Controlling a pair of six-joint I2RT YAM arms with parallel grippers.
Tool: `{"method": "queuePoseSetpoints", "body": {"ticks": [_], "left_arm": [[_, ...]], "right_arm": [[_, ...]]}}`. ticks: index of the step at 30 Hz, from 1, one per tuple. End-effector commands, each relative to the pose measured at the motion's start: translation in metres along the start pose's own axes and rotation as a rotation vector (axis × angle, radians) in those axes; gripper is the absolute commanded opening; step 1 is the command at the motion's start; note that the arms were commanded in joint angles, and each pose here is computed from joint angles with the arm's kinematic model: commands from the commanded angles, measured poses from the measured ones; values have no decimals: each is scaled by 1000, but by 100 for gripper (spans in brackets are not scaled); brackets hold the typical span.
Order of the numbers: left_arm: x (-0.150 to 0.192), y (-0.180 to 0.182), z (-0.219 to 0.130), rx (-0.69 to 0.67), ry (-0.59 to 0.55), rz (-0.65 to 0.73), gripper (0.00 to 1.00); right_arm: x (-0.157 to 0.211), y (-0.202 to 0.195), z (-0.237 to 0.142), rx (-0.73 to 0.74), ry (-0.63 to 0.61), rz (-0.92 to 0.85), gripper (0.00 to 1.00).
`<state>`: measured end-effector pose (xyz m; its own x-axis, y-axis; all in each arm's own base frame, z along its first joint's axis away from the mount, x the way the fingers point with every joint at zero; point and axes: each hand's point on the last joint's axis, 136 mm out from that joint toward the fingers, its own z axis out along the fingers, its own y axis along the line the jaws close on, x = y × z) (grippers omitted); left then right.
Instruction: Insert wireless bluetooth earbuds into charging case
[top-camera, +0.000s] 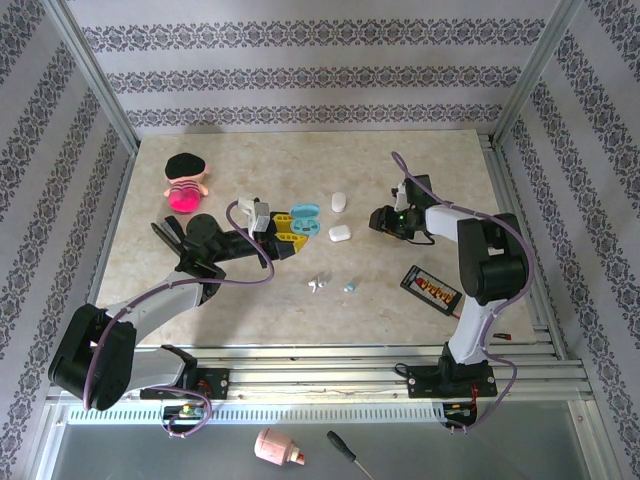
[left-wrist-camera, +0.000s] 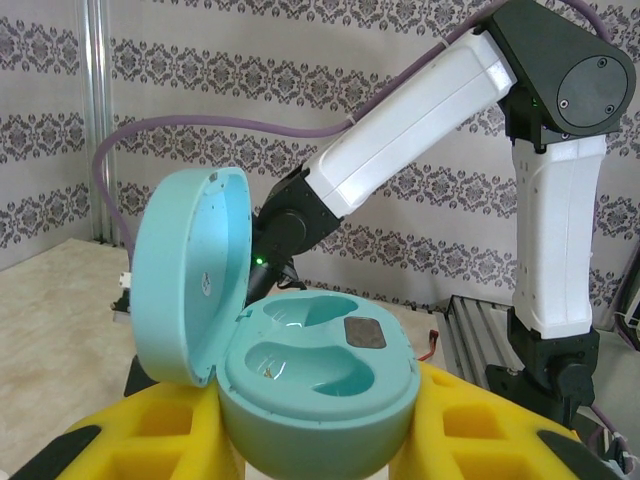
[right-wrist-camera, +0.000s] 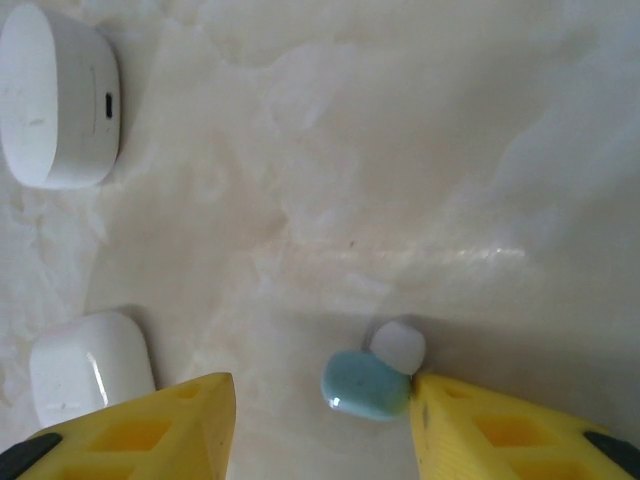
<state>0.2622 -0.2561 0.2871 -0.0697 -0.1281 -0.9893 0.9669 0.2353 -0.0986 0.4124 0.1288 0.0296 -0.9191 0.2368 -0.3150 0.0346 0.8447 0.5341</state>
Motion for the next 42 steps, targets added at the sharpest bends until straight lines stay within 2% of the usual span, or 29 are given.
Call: {"method": "queuePoseSetpoints", "body": {"ticks": [1,5,8,14,17,26,33,42], "left_arm": [[-10,-2,-3,12,-36,37,23],[-8,-2,-4,11,-32,31,23],[-8,-2,-4,8,-29,37,22],[-6,-4,-9,-13,-18,53,22],[-5,-6,-14,-28,-14,57,22],[-2,-15,-23,-53,13,64,22],[-5,-13,-22,-54,16,77,22],[-2,-11,-21,-55,20,72,22]], "right_arm": [[10,17,-9,-58,19,-57,49],[4,20,-21,-45,-18,-103,50],[1,18,-31,42,-25,-165,51],[1,1,-47,450,77,-483,54],[-5,-3,-51,616,122,-622,51],[-14,4,-35,834,213,-800,38],[-16,-1,-21,931,259,-872,32],[-6,-1,-1,908,298,-899,31]]}}
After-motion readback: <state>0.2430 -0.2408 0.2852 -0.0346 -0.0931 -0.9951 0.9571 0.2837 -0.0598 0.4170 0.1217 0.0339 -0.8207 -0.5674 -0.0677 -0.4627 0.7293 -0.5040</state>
